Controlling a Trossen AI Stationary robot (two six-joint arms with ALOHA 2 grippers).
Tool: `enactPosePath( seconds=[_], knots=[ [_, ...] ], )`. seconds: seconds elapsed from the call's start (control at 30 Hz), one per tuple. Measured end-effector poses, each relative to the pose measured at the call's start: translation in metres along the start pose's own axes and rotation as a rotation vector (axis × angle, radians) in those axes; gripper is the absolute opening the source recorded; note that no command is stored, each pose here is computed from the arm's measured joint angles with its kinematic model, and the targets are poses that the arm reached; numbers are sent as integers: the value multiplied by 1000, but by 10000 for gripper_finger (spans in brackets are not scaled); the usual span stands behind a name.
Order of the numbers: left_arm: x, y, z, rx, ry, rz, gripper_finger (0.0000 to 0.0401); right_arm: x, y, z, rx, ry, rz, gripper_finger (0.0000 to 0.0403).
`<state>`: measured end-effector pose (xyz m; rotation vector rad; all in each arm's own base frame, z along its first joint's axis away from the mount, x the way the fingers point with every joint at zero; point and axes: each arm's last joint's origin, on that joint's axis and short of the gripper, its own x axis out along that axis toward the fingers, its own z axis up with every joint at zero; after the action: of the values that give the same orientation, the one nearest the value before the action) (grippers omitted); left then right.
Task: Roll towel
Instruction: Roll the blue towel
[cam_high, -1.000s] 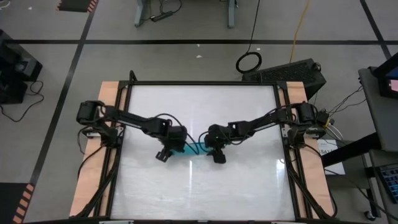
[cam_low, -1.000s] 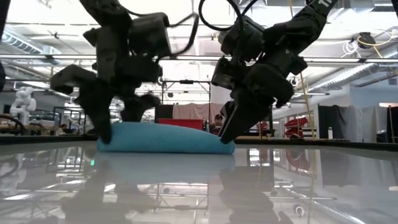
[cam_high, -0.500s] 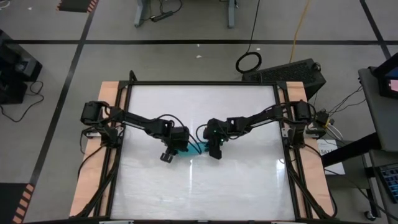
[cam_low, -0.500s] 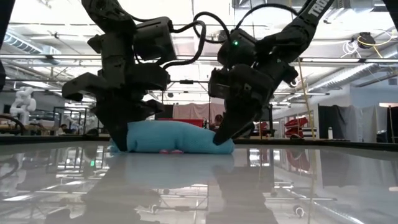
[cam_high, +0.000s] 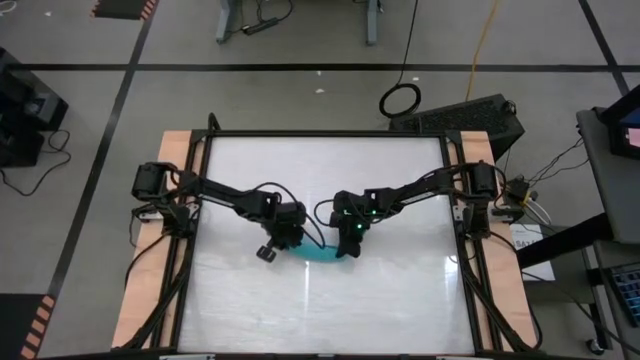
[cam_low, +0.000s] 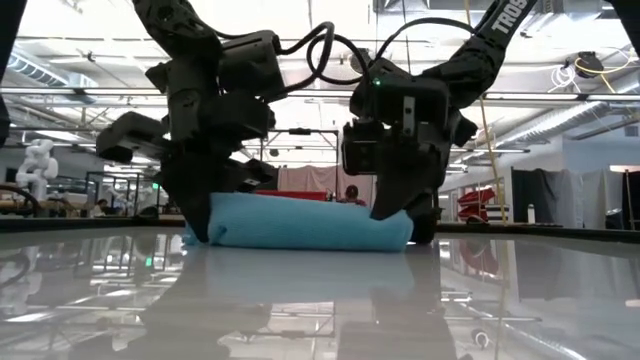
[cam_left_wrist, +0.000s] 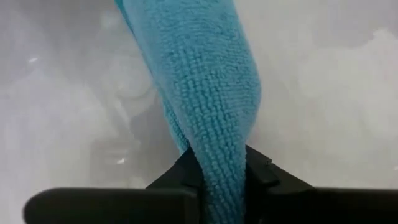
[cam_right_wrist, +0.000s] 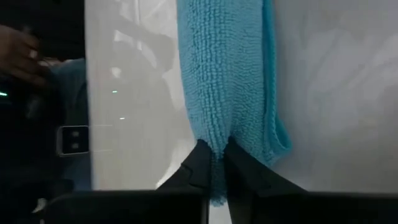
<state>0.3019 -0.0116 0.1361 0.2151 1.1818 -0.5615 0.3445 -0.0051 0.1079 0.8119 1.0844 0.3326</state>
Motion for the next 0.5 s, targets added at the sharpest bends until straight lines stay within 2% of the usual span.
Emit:
enactPosePath(
  seconds=[0.1,0.27,0.5],
  knots=[
    [0,-1,1,18,-20,-20,56,0,1,-1,52,22,41,19],
    [0,0,2,23,3,46,62,-6,-4,2,162,24,58,19],
    [0,2,1,23,31,105,123,-14,-14,3,260,31,43,19]
  ],
)
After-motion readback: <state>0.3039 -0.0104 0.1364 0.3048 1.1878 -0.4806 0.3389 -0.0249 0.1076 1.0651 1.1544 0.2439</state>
